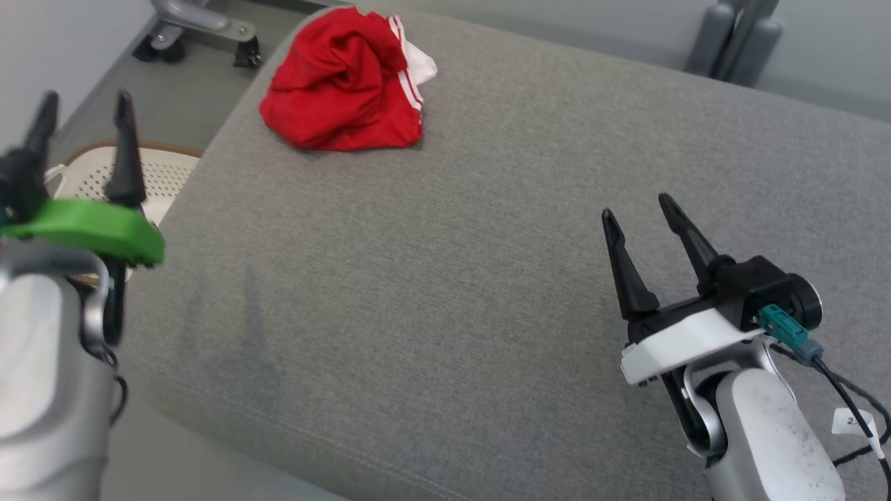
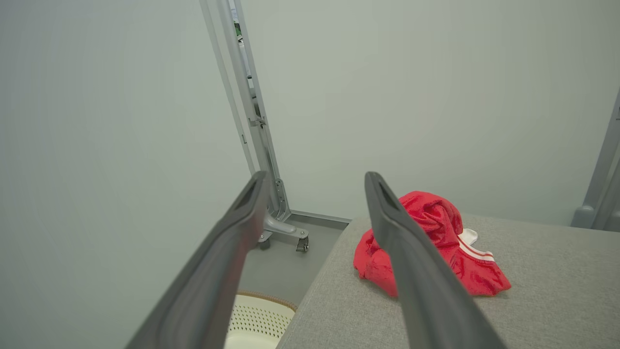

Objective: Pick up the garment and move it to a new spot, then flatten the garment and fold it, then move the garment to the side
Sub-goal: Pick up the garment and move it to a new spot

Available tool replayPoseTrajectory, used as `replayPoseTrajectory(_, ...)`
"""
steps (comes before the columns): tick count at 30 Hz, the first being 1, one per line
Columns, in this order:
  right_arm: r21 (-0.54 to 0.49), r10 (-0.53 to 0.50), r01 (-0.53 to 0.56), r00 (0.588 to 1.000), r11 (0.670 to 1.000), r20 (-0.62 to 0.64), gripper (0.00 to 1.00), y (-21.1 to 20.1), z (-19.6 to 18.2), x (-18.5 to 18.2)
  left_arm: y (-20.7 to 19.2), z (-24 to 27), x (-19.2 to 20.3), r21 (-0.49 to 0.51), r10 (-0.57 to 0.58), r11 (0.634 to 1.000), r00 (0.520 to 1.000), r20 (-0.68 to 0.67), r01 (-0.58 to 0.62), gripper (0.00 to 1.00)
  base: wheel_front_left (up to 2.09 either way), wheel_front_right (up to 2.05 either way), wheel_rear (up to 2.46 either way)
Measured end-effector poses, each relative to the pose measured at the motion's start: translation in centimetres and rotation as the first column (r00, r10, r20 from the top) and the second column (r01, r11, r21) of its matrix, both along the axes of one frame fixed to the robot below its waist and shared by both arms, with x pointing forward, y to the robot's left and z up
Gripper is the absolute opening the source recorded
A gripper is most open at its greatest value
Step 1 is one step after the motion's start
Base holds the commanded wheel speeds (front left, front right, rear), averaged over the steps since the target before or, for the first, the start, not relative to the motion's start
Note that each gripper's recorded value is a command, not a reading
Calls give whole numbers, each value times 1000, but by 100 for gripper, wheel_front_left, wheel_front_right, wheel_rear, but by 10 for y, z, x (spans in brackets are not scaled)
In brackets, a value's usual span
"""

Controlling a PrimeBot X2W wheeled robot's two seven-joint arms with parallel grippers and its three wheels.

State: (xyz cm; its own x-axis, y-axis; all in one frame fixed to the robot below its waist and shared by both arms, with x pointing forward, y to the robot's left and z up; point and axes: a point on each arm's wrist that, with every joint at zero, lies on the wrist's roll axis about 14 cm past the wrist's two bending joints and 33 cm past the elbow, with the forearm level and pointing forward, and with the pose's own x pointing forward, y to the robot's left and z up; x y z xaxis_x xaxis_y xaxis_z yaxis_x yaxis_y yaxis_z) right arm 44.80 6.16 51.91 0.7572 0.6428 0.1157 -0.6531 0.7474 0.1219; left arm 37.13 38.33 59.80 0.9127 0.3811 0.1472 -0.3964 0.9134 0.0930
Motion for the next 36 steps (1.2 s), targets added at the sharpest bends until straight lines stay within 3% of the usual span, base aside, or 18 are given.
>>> replayPoseTrajectory(5, 12, -46, 46, 999, 999, 25, 100, -16, 2, 23, 13, 7, 70, 82, -30, 996, 992, -123, 41, 100, 0, 0, 0)
replayPoseTrajectory(9, 23, -89, 89, 996, 996, 8, 100, -33, -10, 35, 9, -11, 128, 61, -56, 996, 978, -199, 69, 100, 0, 0, 0)
replayPoseTrajectory(14, -6, -157, 157, 987, 988, -41, 100, -61, -41, 46, -6, -68, 182, -10, -107, 994, 937, -332, 110, 100, 0, 0, 0)
replayPoseTrajectory(19, -48, -228, 224, 970, 973, -88, 100, -90, -71, 51, -22, -138, 210, -105, -150, 988, 873, -465, 113, 100, 0, 0, 0)
replayPoseTrajectory(26, -85, -287, 278, 950, 957, -121, 100, -115, -92, 51, -36, -223, 215, -213, -178, 975, 772, -611, 56, 100, 0, 0, 0)
replayPoseTrajectory(27, -89, -295, 285, 948, 954, -124, 100, -119, -94, 51, -38, -230, 216, -224, -182, 973, 769, -613, 51, 83, 0, 0, 0)
replayPoseTrajectory(28, -94, -301, 291, 945, 952, -126, 100, -121, -96, 51, -39, -233, 217, -228, -184, 972, 768, -614, 51, 41, 0, 0, 0)
replayPoseTrajectory(29, -100, -308, 297, 943, 950, -128, 100, -124, -97, 51, -41, -237, 219, -230, -189, 972, 765, -616, 55, 8, 0, 0, 0)
replayPoseTrajectory(30, -103, -315, 304, 940, 947, -127, 100, -127, -98, 50, -44, -239, 222, -231, -195, 971, 767, -611, 63, 0, 0, 0, 0)
replayPoseTrajectory(36, -99, -329, 319, 936, 943, -121, 100, -133, -93, 48, -48, -223, 227, -214, -208, 971, 799, -565, 102, 0, 0, 0, 0)
